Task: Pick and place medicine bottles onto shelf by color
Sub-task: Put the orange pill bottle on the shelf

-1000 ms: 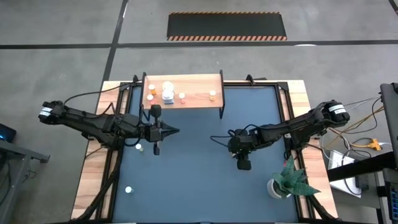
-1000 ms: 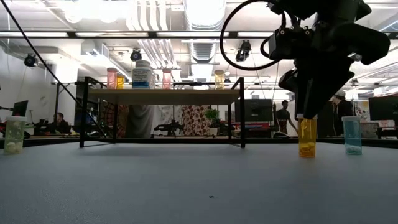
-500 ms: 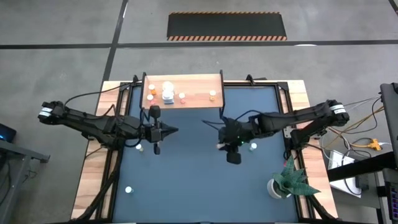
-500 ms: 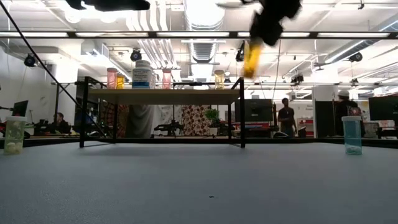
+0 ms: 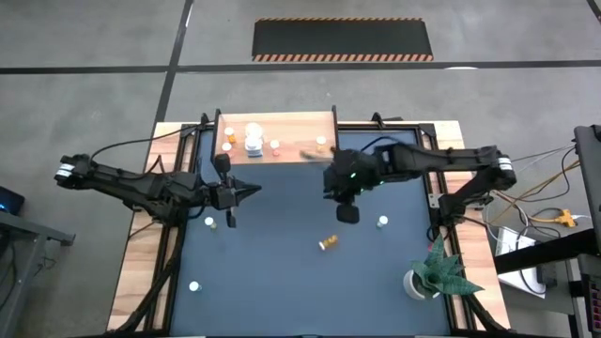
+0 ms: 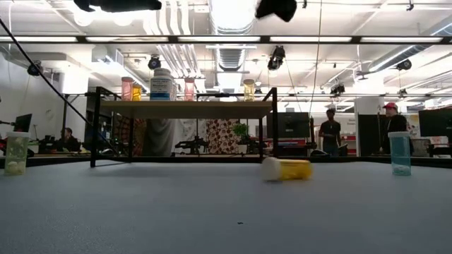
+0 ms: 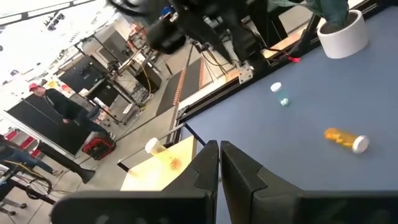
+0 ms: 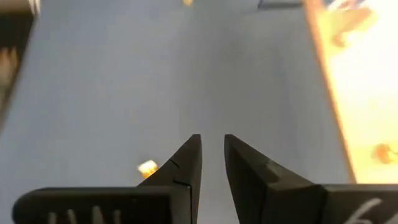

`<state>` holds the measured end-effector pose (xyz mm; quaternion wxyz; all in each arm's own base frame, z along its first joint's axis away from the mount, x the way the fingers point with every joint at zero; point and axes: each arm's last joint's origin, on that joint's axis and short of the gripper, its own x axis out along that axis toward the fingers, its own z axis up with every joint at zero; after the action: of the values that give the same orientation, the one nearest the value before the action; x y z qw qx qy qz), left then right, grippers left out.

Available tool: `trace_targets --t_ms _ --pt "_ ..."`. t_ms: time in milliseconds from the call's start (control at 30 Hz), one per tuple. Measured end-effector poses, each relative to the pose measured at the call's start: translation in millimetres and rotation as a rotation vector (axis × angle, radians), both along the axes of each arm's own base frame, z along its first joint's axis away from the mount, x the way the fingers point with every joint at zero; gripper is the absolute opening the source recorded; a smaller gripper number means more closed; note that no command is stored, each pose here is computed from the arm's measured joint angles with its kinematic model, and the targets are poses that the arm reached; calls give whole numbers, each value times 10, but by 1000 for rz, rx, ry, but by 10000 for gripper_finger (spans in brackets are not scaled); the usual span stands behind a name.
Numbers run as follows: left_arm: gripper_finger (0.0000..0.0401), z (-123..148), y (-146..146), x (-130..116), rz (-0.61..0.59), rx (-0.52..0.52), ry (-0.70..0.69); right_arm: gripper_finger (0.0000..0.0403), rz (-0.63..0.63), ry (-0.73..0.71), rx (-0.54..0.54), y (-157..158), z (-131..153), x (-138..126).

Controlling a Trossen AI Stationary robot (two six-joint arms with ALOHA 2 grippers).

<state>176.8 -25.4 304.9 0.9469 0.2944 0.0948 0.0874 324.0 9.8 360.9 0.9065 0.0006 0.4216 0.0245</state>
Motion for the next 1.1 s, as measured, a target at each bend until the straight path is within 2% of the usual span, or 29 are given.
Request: trace_targets --t_ms 67,167,367,600,900,1100 --pt "0 -2 6 -27 0 -2 -8 60 47 48 -26 15 -144 75" --pt "0 6 14 -65 0 -5 -19 78 64 129 -11 23 -383 195" --pt "0 -23 18 -86 0 -4 -16 151 201 311 144 128 -884 352" --pt "0 -27 16 -76 0 -4 -15 214 279 479 137 430 -1371 457" --pt "0 -30 14 -74 -2 -4 -12 215 318 513 125 605 -1779 525" --pt "0 -51 9 -58 2 -52 -8 215 324 527 124 622 -1973 468"
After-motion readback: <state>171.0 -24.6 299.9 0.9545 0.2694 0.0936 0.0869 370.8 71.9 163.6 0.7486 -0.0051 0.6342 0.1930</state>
